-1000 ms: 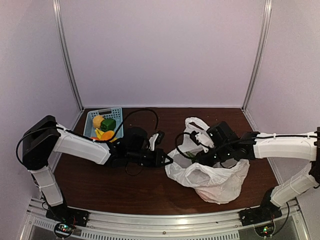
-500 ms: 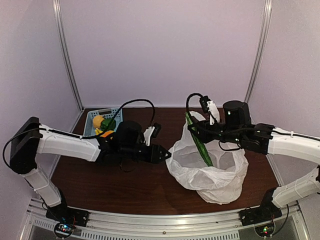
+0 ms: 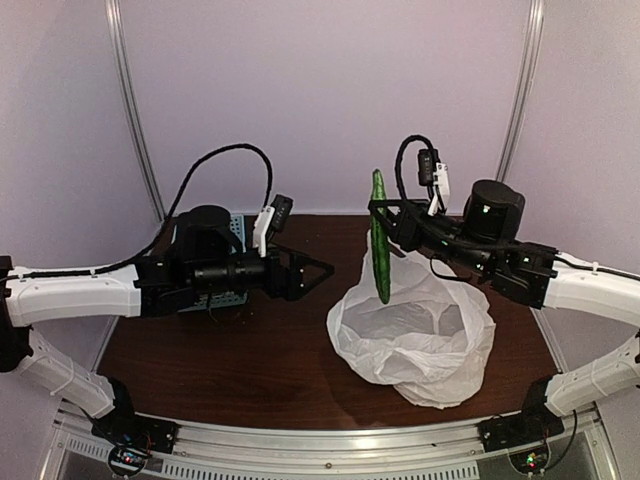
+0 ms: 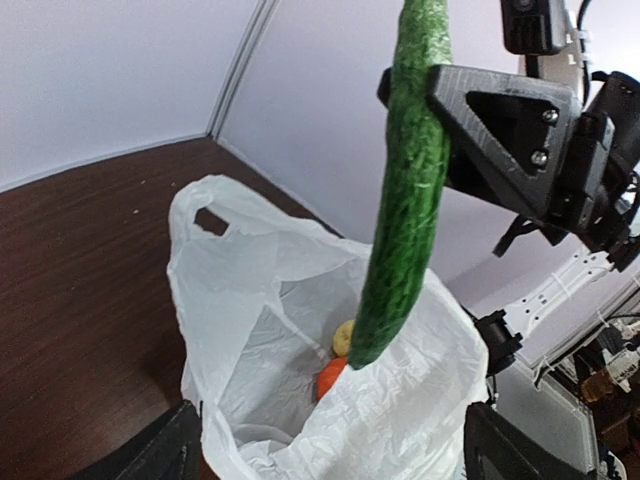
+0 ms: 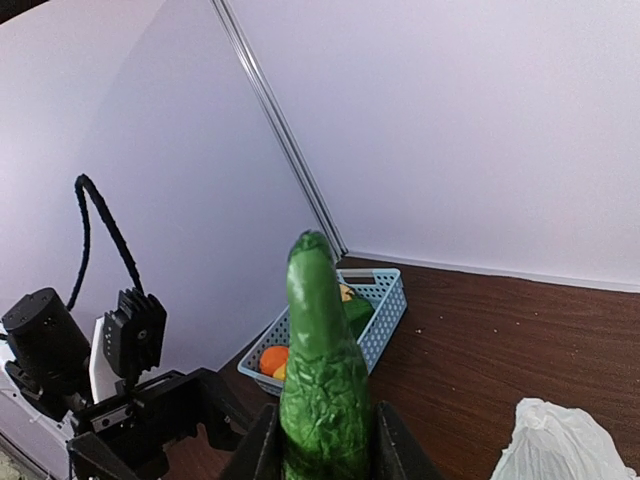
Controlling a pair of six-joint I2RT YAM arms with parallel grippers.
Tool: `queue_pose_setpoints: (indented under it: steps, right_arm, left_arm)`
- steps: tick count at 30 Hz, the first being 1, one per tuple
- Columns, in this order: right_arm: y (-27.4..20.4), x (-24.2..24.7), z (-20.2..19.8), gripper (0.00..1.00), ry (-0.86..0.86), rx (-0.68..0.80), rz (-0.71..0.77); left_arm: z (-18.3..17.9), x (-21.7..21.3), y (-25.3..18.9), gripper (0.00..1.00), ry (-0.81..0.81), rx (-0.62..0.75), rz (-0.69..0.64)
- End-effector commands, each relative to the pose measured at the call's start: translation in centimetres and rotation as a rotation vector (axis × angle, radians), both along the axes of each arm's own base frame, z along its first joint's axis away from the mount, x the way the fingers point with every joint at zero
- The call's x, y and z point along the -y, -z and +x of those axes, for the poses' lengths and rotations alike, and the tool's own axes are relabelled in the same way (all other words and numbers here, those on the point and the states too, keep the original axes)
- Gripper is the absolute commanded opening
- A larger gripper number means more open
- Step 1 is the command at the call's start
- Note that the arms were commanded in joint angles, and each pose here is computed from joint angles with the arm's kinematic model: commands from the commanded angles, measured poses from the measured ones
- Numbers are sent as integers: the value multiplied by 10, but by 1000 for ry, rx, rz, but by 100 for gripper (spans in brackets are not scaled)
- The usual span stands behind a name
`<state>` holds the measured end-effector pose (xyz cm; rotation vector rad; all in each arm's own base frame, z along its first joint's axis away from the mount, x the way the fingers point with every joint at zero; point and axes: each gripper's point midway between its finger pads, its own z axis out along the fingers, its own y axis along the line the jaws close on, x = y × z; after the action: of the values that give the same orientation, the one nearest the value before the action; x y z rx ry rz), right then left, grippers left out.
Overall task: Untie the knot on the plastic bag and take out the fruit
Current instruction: Pass from the right arm to the left
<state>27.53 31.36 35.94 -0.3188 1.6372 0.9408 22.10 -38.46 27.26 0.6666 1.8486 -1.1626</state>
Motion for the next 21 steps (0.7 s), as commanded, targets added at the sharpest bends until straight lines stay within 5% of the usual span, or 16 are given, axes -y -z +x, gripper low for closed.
queue_pose_setpoints:
  steps: [1, 11, 21]
  right_arm:
    - [-44, -13, -8, 29, -8, 55, 113]
    - [-59, -52, -33, 30, -114, 54, 185]
    - [-58, -63, -39, 30, -141, 45, 184]
  left_arm:
    - [-31, 15, -64, 93, 190, 111, -209]
    - [-48, 31, -76, 93, 287, 103, -288]
    - [-39, 39, -68, 42, 269, 75, -283]
